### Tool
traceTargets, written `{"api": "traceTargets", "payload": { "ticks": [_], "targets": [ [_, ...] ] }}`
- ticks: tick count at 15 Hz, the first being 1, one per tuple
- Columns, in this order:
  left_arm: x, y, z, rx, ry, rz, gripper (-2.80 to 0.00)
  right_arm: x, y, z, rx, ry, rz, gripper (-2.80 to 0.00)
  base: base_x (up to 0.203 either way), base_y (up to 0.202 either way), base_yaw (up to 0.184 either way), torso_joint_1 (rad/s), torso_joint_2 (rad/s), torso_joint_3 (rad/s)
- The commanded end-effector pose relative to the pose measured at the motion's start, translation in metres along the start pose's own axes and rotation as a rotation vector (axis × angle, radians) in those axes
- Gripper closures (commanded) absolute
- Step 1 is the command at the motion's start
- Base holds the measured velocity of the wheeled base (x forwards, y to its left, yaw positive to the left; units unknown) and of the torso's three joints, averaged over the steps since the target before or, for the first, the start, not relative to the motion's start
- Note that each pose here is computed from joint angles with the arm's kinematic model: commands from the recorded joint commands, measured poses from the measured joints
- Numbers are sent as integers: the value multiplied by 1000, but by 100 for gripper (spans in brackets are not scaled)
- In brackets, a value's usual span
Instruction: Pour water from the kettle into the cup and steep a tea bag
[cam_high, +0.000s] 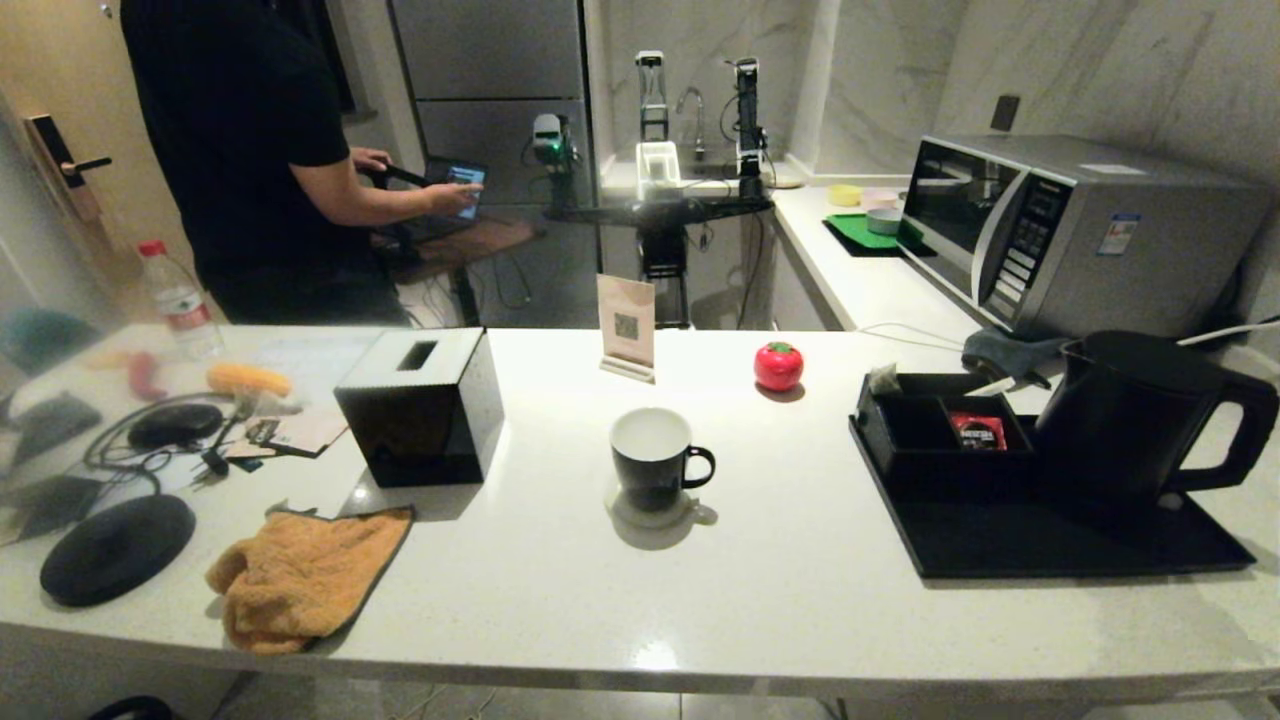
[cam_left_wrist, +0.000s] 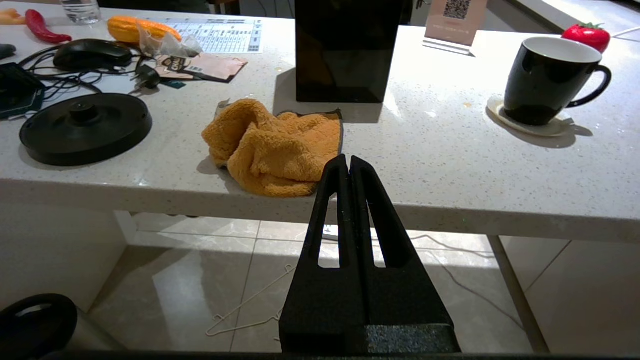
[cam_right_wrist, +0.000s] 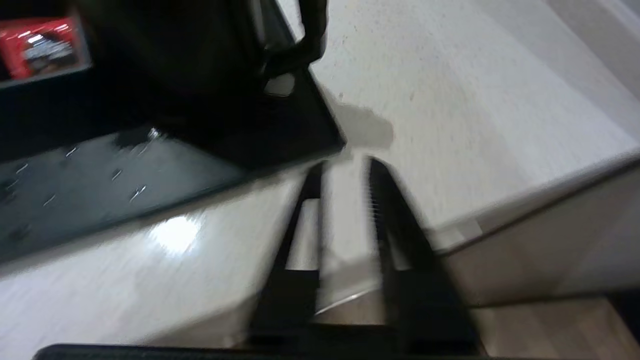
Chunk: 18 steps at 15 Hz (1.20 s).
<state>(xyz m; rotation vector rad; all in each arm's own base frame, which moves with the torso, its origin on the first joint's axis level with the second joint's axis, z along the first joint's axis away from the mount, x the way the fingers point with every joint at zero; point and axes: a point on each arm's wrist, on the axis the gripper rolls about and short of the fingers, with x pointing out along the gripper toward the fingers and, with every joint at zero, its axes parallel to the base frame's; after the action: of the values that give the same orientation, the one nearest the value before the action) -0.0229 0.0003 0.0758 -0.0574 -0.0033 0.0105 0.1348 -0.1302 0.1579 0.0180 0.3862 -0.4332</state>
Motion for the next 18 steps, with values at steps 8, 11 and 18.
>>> {"api": "traceTargets", "payload": {
  "ticks": [8, 11, 18],
  "targets": [
    [0, 0, 0, -1, 0, 0, 0, 110, -29, -20, 12, 5, 84, -280, 0, 0, 0, 0, 0, 0],
    [0, 0, 0, -1, 1, 0, 0, 120, -29, -26, 36, 22, 106, -280, 0, 0, 0, 0, 0, 0],
    [0, 0, 0, -1, 1, 0, 0, 144, -18, -15, 13, -121, 142, -280, 0, 0, 0, 0, 0, 0]
  ]
}}
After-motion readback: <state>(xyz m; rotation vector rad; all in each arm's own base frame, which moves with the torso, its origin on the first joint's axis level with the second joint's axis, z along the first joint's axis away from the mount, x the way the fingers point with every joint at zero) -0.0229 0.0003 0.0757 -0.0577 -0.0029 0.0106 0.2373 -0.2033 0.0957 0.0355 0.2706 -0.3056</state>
